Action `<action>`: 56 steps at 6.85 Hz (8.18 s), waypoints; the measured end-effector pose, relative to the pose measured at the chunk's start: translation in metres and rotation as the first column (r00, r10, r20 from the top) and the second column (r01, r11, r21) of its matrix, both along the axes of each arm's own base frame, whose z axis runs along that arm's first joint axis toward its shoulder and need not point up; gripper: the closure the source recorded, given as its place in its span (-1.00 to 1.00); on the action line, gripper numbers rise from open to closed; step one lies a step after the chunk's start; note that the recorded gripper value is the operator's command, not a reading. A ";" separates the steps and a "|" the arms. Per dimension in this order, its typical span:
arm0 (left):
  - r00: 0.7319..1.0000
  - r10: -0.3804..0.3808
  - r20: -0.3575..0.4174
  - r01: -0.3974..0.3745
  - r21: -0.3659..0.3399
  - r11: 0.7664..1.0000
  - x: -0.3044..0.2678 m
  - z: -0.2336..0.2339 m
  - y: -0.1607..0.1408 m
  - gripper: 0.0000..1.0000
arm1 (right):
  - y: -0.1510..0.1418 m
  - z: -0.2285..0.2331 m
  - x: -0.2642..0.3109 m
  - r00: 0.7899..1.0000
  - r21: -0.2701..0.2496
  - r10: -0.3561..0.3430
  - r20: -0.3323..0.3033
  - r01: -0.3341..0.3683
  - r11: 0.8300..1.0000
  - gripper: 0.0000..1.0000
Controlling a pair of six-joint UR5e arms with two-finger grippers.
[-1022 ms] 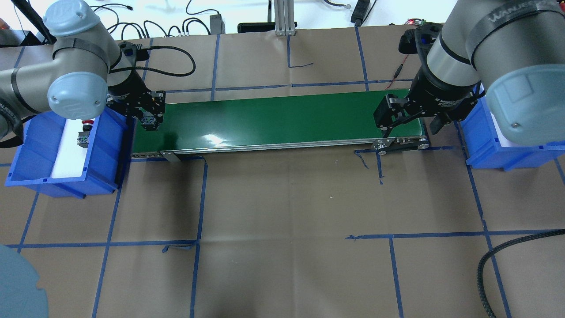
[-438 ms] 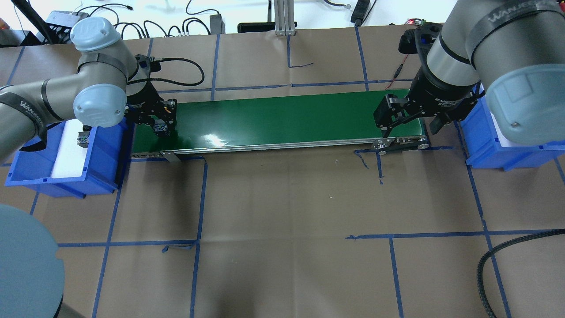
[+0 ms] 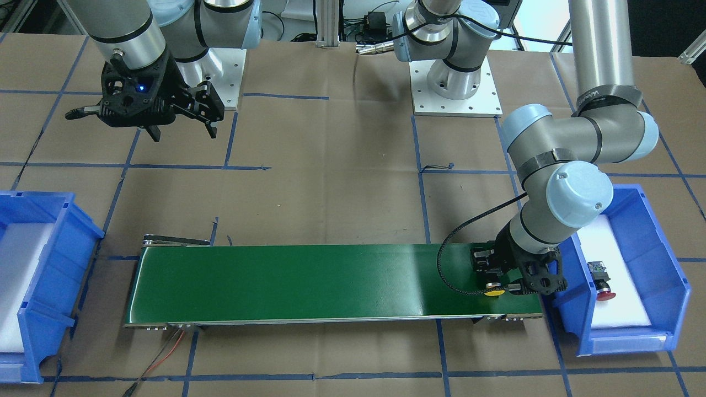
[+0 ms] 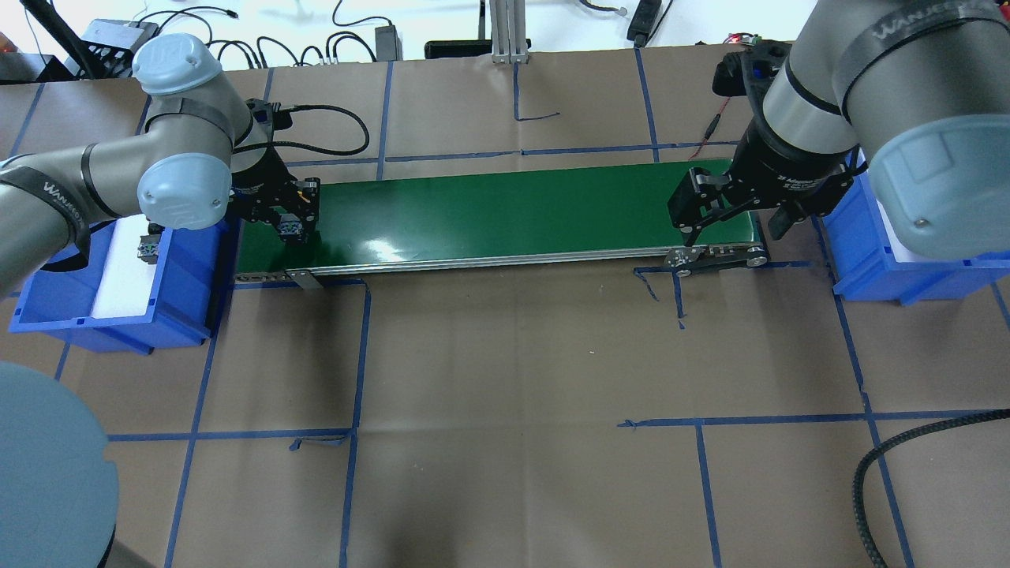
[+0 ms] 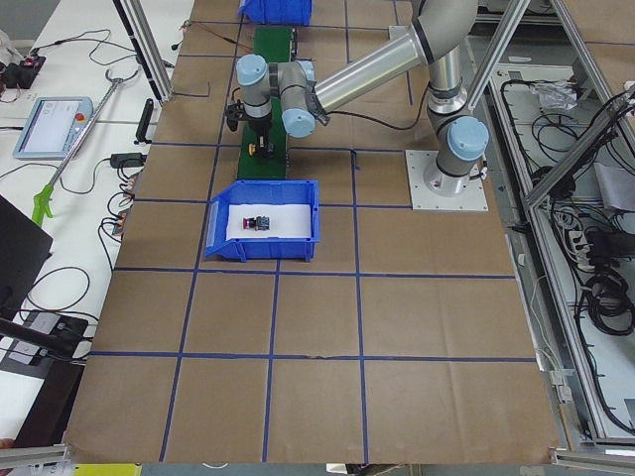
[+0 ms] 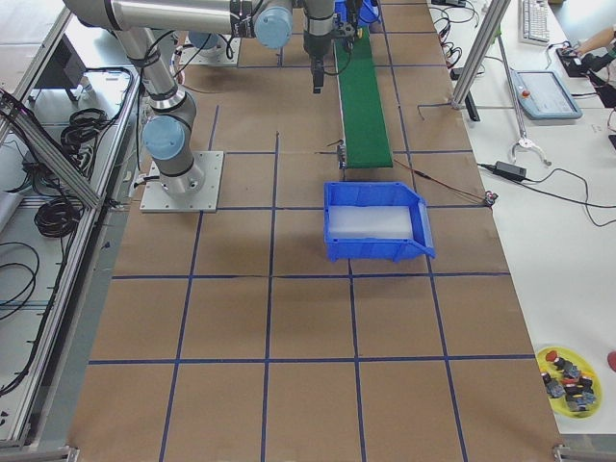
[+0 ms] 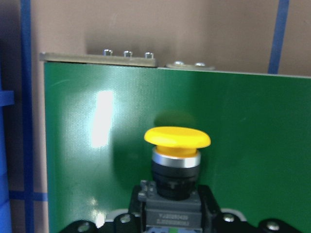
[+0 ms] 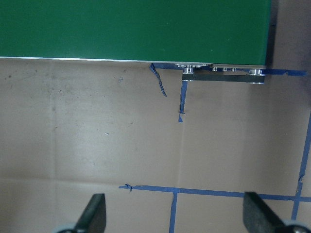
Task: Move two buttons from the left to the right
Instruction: 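Lower the yellow button onto the belt and open the left gripper, then move the left gripper back over the bin above the red button, then lower the left gripper and grasp the red push button, then carry the red button to the belt while the right gripper reaches toward the yellow button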
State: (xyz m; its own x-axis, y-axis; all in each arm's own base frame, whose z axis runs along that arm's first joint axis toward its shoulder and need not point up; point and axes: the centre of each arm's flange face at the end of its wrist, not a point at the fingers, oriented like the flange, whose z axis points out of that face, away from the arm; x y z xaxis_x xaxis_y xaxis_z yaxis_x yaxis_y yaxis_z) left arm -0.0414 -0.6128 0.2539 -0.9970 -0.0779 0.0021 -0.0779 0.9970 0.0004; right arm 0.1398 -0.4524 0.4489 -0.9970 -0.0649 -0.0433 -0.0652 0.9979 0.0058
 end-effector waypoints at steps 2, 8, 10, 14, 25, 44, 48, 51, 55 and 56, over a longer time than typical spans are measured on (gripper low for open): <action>1.000 -0.007 0.002 0.007 -0.043 0.999 0.000 0.026 -0.002 -1.00 | 0.000 0.000 0.000 1.000 0.000 -0.001 0.000 0.001 1.000 -1.00; 0.999 -0.032 0.019 0.033 -0.079 0.996 0.007 0.164 0.037 -1.00 | 0.000 0.000 0.000 1.000 0.000 -0.001 0.000 0.001 1.000 -1.00; 0.998 -0.054 0.026 0.056 -0.075 0.996 0.047 0.175 0.030 -1.00 | 0.000 0.000 0.000 1.000 0.000 -0.001 0.000 0.001 1.000 -1.00; 0.989 -0.148 0.029 0.149 -0.035 0.988 0.195 0.150 0.034 -0.99 | 0.000 0.000 0.000 1.000 0.000 -0.001 0.000 0.001 1.000 -1.00; 0.987 -0.157 0.031 0.159 -0.050 0.986 0.256 -0.003 0.003 -0.99 | 0.000 0.000 0.000 1.000 0.000 -0.001 0.000 0.001 1.000 -1.00; 0.997 -0.061 -0.044 0.062 0.040 0.997 0.154 0.149 -0.018 0.68 | -0.017 -0.020 -0.001 1.000 0.019 0.001 -0.008 -0.001 1.000 -1.00; 0.999 0.029 -0.026 -0.027 0.049 0.998 0.019 0.144 -0.019 0.66 | -0.080 -0.045 -0.001 1.000 -0.129 -0.006 -0.007 0.005 0.992 -1.00; 0.999 0.028 0.041 -0.029 0.003 1.000 0.015 0.088 -0.014 0.63 | -0.102 -0.059 0.001 1.000 -0.194 -0.004 0.007 0.005 0.981 -0.99; 0.999 0.006 0.054 -0.008 0.035 0.999 0.016 0.053 -0.007 0.63 | -0.118 -0.075 0.017 0.992 -0.240 0.028 0.122 0.002 0.971 -0.99; 0.998 -0.018 0.054 0.016 0.033 0.999 0.016 0.042 -0.004 0.63 | -0.118 -0.081 0.020 0.987 -0.228 0.035 0.154 0.001 0.974 -0.99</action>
State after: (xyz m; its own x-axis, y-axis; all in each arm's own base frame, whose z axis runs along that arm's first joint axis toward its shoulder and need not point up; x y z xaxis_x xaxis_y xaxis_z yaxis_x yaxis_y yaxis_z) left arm -0.0256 -0.6172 0.2958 -0.9967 -0.0604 -0.0545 -0.0620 0.9976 0.0295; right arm 0.1600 -0.5704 0.3682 -0.9777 -0.1077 -0.1803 -0.0641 0.9706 -0.2322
